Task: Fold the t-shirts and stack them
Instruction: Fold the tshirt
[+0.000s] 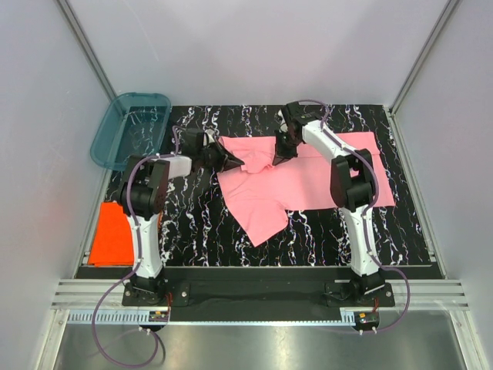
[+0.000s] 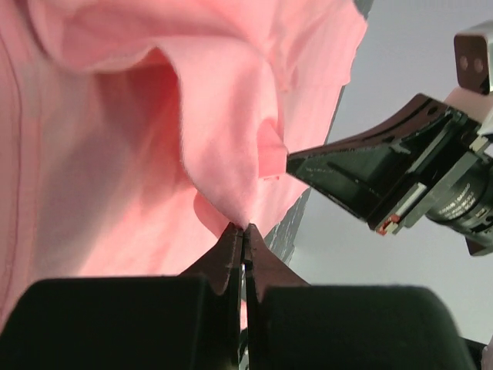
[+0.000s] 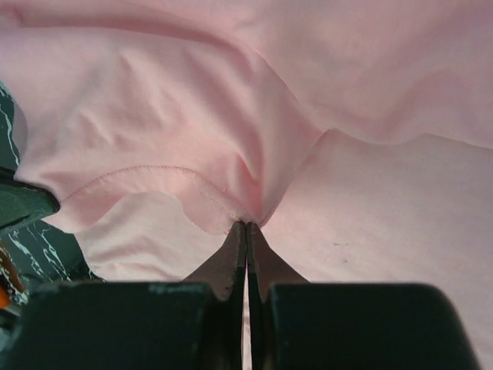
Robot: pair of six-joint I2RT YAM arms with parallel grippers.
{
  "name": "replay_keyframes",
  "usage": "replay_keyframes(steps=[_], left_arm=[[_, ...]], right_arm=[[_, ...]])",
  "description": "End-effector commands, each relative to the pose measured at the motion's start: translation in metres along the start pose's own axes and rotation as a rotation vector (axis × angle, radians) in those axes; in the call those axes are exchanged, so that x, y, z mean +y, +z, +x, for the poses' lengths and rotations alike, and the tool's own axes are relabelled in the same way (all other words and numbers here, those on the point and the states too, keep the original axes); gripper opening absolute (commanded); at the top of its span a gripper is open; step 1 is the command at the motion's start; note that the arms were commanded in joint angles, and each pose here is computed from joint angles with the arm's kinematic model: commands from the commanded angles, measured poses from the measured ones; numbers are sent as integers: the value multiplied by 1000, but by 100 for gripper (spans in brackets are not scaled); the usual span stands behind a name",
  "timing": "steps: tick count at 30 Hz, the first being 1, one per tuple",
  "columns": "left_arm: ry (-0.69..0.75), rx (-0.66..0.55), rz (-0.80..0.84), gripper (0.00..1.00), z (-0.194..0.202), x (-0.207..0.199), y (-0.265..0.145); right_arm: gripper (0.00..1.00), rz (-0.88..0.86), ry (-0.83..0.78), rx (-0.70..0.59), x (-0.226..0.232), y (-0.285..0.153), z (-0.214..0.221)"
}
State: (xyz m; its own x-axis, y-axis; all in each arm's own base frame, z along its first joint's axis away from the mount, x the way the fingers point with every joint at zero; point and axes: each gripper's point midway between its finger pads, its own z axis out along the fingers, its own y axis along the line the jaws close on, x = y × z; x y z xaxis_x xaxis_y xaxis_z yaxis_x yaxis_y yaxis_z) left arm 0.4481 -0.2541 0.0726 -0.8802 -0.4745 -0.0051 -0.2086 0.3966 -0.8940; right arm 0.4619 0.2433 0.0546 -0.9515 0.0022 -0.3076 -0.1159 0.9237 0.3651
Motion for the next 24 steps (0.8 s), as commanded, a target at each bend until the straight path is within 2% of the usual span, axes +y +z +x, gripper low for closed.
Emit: replay_keyframes(steps=[1, 15, 24], left_arm=[[73, -10, 58, 0, 6, -37, -20], [34, 44, -59, 0, 23, -1, -23], [35, 62, -83, 0, 25, 6, -20]], right_arm=[[0, -105, -65, -30, 19, -34, -6], [0, -134, -29, -19, 1, -40, -6], [0, -162, -10, 12, -1, -35, 0]])
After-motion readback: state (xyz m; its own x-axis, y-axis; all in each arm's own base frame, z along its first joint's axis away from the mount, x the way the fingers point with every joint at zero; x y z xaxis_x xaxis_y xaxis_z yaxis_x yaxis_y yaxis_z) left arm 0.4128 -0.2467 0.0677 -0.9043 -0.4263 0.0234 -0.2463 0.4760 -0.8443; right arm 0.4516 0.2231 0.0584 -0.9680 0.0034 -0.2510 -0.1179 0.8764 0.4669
